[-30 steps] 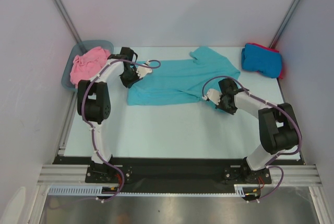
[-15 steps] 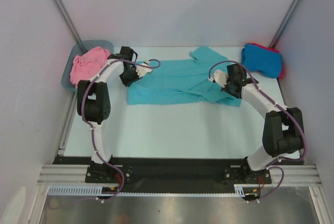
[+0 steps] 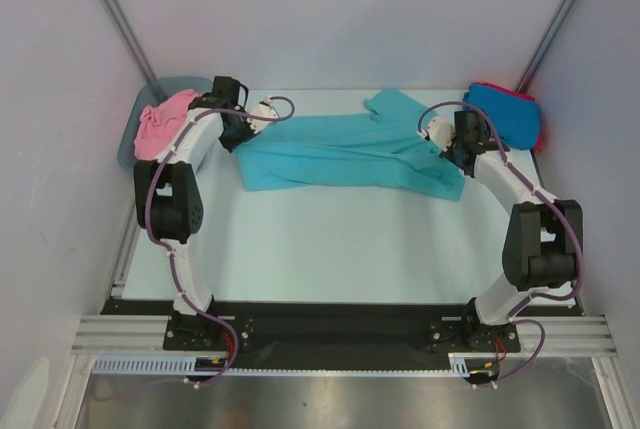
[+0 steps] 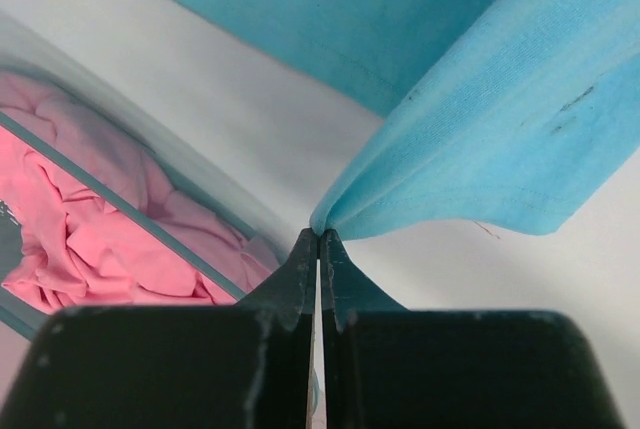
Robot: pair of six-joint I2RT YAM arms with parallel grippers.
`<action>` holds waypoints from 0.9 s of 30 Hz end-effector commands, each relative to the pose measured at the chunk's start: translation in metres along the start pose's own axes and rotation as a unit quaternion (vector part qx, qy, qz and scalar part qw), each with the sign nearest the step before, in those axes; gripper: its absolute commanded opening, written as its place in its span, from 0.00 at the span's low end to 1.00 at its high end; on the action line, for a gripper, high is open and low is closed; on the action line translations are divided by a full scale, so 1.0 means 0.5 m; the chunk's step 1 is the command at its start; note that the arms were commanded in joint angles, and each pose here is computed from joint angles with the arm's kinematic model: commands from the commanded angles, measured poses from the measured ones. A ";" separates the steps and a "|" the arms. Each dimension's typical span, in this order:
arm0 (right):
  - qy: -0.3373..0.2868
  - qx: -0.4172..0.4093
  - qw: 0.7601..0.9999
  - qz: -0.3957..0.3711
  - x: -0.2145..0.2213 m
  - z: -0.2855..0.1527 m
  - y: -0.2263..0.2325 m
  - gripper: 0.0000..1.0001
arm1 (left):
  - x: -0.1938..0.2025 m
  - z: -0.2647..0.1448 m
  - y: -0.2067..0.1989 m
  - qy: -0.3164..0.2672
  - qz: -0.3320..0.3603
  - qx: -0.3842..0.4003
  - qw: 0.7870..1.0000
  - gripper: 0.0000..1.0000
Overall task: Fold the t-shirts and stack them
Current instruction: Fold the tshirt
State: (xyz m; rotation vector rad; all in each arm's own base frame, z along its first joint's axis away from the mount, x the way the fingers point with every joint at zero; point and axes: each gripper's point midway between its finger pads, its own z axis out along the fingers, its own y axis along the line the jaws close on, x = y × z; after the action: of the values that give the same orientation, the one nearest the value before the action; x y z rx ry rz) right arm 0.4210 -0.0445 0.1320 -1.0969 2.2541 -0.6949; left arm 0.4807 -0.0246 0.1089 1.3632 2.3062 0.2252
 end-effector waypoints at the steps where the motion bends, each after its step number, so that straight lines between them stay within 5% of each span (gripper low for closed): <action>1: -0.002 0.043 0.999 0.014 -0.011 -0.002 -0.056 0.00 | -0.002 -0.053 0.041 -0.008 -0.005 -0.044 0.999 0.00; 19: -0.009 0.081 0.996 0.024 -0.022 0.021 -0.096 0.00 | -0.012 -0.022 -0.017 0.007 0.073 -0.002 0.997 0.00; 25: -0.028 0.020 0.998 0.055 -0.002 -0.038 -0.074 0.00 | -0.007 -0.081 -0.063 -0.004 0.104 0.010 0.994 0.00; 27: -0.040 -0.059 0.997 0.043 0.005 -0.069 -0.011 0.00 | 0.004 -0.101 -0.088 0.001 0.123 0.022 0.992 0.00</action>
State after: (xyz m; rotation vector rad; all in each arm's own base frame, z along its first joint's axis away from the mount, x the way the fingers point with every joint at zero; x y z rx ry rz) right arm 0.4269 -0.0575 0.1276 -1.0420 2.2875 -0.6432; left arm 0.4403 -0.0425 0.0980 1.6079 2.2447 0.2072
